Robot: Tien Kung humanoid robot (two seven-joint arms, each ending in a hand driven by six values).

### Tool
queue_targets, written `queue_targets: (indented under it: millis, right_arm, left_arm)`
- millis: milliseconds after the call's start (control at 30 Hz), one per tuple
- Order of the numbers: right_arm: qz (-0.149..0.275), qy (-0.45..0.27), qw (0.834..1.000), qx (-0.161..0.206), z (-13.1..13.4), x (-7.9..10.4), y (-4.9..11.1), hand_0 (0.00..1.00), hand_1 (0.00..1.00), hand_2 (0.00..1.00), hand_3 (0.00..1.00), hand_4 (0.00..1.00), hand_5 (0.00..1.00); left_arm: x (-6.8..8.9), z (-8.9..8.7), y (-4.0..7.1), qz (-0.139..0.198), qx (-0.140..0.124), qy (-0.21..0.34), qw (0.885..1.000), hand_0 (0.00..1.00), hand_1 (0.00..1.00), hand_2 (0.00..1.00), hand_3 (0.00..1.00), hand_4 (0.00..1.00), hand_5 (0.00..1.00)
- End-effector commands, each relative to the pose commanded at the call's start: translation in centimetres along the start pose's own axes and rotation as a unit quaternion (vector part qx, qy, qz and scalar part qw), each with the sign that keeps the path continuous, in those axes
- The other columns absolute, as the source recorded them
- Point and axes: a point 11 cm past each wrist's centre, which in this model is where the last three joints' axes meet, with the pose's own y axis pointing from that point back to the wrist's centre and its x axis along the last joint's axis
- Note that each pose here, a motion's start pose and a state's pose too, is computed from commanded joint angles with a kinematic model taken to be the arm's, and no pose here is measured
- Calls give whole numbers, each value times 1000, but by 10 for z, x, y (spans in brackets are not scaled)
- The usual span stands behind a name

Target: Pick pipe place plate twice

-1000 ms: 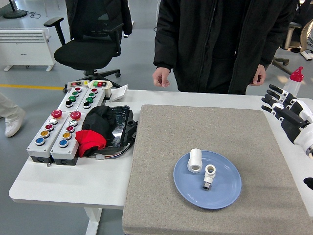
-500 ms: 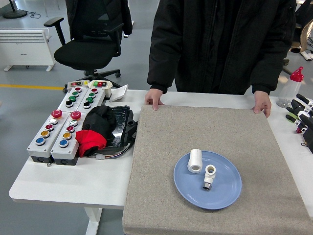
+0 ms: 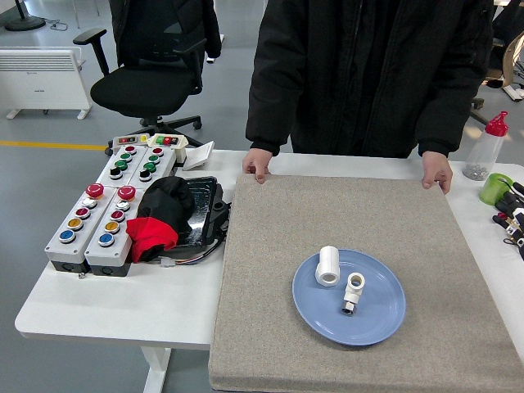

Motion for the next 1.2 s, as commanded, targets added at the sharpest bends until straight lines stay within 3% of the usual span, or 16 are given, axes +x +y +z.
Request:
queue_targets:
  millis: [1200]
  right_arm:
    - [11,-17,1000,-2,7,6,1,882,839,904,852,709,559]
  left_arm:
    - [-2,-2,0,-3,2,-5,1000,681,685,715,651,514,998]
